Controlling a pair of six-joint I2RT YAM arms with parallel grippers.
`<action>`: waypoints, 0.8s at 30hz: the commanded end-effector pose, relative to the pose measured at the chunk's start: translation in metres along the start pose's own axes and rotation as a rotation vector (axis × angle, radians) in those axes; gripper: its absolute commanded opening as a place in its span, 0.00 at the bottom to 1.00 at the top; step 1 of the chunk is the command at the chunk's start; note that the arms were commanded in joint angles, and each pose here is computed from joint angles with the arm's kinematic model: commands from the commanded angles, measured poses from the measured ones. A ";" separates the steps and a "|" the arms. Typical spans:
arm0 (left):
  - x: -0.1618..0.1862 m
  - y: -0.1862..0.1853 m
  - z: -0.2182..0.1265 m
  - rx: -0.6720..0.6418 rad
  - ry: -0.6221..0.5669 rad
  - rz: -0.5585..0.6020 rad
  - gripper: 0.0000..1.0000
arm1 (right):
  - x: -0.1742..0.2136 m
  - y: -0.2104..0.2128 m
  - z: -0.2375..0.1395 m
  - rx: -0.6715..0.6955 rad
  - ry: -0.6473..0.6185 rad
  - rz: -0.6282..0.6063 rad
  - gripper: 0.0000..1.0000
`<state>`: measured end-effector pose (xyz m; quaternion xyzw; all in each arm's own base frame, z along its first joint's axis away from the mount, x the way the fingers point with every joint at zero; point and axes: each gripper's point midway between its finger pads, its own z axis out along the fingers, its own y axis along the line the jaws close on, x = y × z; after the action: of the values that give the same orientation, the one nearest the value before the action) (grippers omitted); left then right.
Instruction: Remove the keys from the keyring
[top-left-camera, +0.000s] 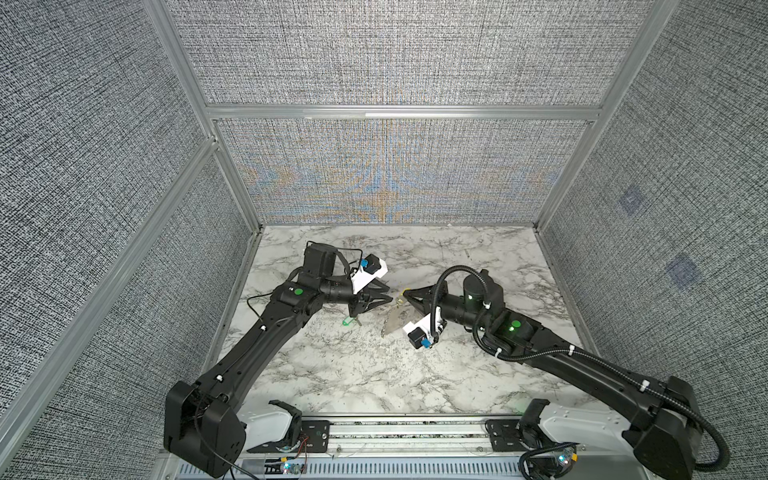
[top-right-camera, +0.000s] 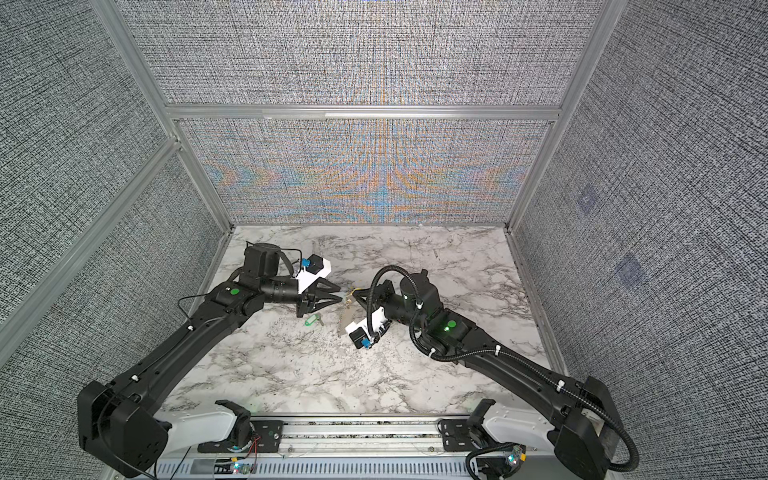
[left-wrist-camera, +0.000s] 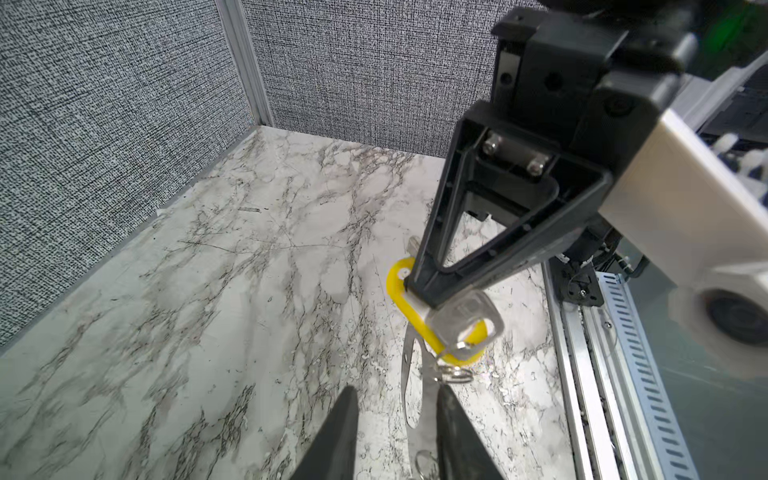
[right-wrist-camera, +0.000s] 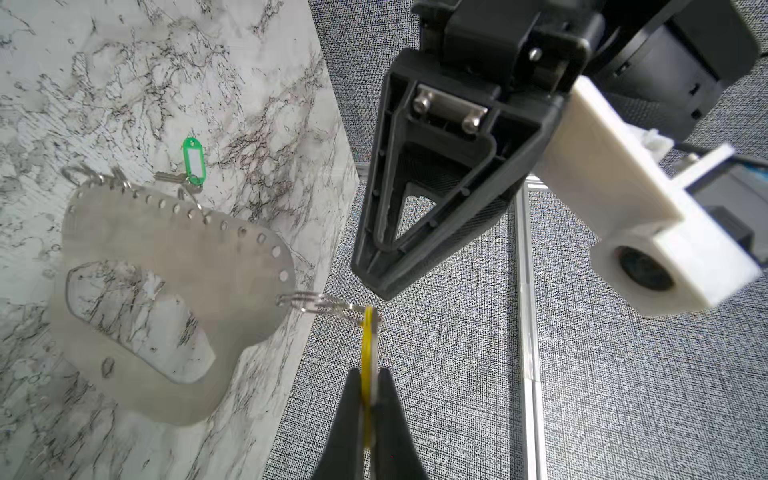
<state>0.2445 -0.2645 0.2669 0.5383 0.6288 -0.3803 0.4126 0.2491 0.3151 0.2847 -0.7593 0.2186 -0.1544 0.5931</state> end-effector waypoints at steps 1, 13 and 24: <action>-0.001 -0.006 0.000 0.028 -0.014 0.062 0.34 | -0.004 -0.005 -0.001 0.015 -0.018 0.000 0.00; 0.000 -0.023 0.004 0.116 -0.064 0.103 0.35 | -0.005 -0.006 0.004 0.025 -0.018 -0.027 0.00; 0.001 -0.022 0.009 0.106 -0.071 0.102 0.35 | -0.008 -0.009 0.006 0.039 -0.025 -0.040 0.00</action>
<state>0.2231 -0.2734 0.2569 0.5758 0.5757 -0.4084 0.4126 0.2467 0.3228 0.2802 -0.7647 0.2053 -0.1536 0.5912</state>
